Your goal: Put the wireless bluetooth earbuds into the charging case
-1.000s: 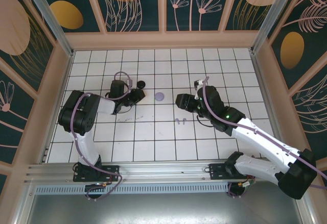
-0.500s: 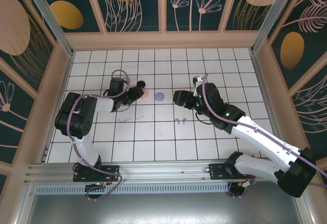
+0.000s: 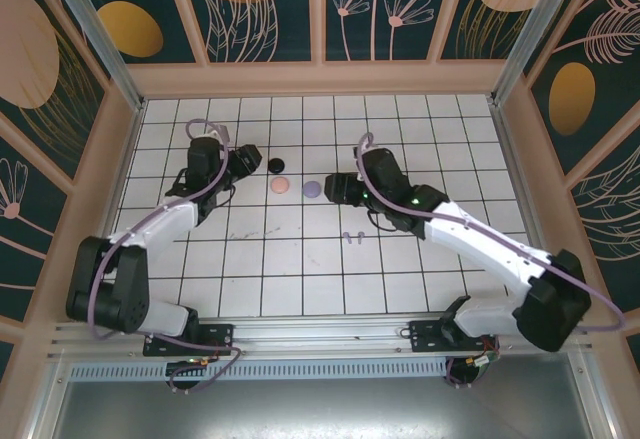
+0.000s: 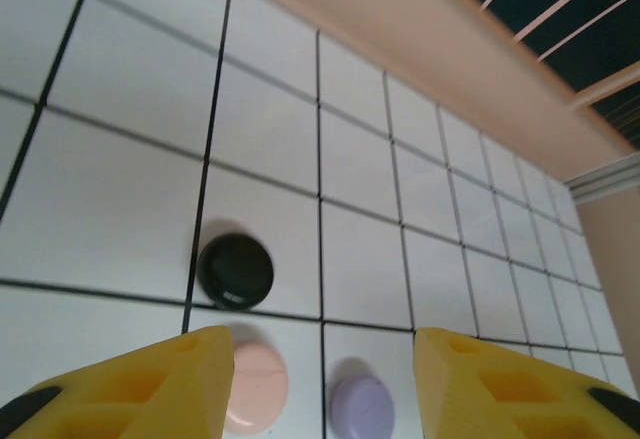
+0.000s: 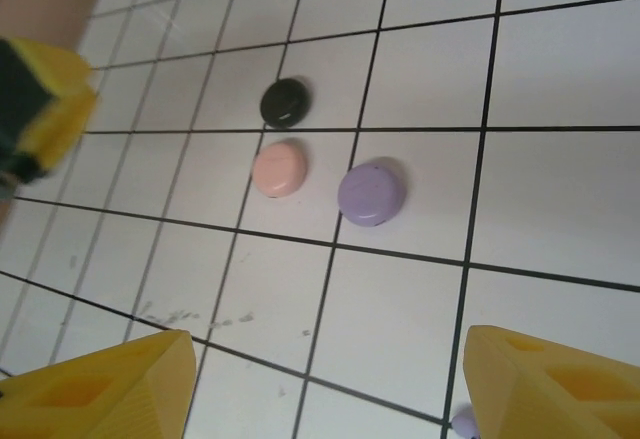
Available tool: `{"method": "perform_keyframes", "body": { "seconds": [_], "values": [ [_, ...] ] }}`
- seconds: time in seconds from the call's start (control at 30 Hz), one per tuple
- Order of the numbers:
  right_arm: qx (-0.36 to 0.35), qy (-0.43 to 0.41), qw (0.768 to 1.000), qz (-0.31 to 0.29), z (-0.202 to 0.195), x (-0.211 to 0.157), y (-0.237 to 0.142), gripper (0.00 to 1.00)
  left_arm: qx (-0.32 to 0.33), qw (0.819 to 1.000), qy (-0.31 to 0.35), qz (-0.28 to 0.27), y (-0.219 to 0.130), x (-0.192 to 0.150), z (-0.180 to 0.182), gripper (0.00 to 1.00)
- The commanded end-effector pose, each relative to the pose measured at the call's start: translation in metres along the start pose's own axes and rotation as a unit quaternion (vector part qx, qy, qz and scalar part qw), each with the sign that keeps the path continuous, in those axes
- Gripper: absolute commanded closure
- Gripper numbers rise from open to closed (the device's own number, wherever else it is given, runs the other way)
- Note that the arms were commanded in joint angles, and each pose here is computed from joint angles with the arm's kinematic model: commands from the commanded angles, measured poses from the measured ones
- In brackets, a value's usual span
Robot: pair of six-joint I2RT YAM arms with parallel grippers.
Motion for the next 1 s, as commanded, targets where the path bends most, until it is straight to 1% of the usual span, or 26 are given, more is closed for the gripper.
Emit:
{"method": "perform_keyframes", "body": {
  "seconds": [0.0,0.1,0.13,0.17,0.2,0.23,0.27,0.37,0.47,0.6,0.67,0.73,0.8,0.97],
  "values": [
    [-0.017,-0.027,0.999,0.02,0.007,0.005,0.017,0.28,0.002,0.999,0.029,-0.039,-0.017,0.018,-0.011,0.48],
    [-0.034,-0.033,0.998,0.049,0.01,0.005,0.044,0.28,-0.015,0.997,0.033,-0.072,-0.032,0.03,-0.022,0.35],
    [-0.04,-0.035,0.997,0.058,0.011,0.005,0.052,0.28,-0.019,0.996,0.035,-0.082,-0.037,0.033,-0.025,0.34],
    [-0.049,-0.036,0.996,0.07,0.011,0.004,0.062,0.28,-0.021,0.995,0.034,-0.092,-0.042,0.036,-0.027,0.24],
    [-0.059,-0.036,0.994,0.082,0.011,0.004,0.072,0.27,-0.023,0.994,0.035,-0.103,-0.047,0.038,-0.029,0.23],
    [-0.066,-0.037,0.993,0.091,0.011,0.004,0.079,0.28,-0.024,0.993,0.036,-0.111,-0.051,0.04,-0.031,0.16],
    [-0.075,-0.037,0.991,0.106,0.011,0.002,0.09,0.27,-0.027,0.992,0.037,-0.122,-0.056,0.042,-0.032,0.02],
    [-0.084,-0.052,0.985,0.143,0.012,-0.001,0.117,0.27,-0.034,0.988,0.036,-0.147,-0.066,0.045,-0.035,0.01],
    [-0.095,-0.089,0.976,0.176,0.012,-0.005,0.138,0.27,-0.032,0.985,0.029,-0.169,-0.075,0.048,-0.036,0.01],
    [-0.096,-0.147,0.965,0.197,0.013,-0.005,0.155,0.27,-0.023,0.981,0.013,-0.192,-0.085,0.048,-0.033,0.01],
    [-0.094,-0.178,0.958,0.204,0.013,-0.003,0.161,0.27,-0.034,0.98,0.019,-0.195,-0.088,0.047,-0.035,0.01],
    [-0.094,-0.2,0.953,0.209,0.013,-0.001,0.166,0.27,-0.058,0.979,0.043,-0.19,-0.09,0.047,-0.041,0.01],
    [-0.096,-0.212,0.949,0.215,0.011,0.002,0.171,0.27,-0.068,0.979,0.061,-0.184,-0.091,0.048,-0.045,0.01],
    [-0.102,-0.233,0.937,0.238,0.003,0.003,0.186,0.27,-0.035,0.979,0.06,-0.192,-0.094,0.05,-0.041,0.01]
  ]
}}
Point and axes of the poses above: each hand's point on the last joint's axis, 136 mm out from that joint toward the fingers, its own y axis out along the fingers, its own z axis along the line the jaws close on, x = y × z, the point moved 9 cm from there along -y, back along the fingers, and after that the axes turned 3 degrees about y, right-handed, at the moved point
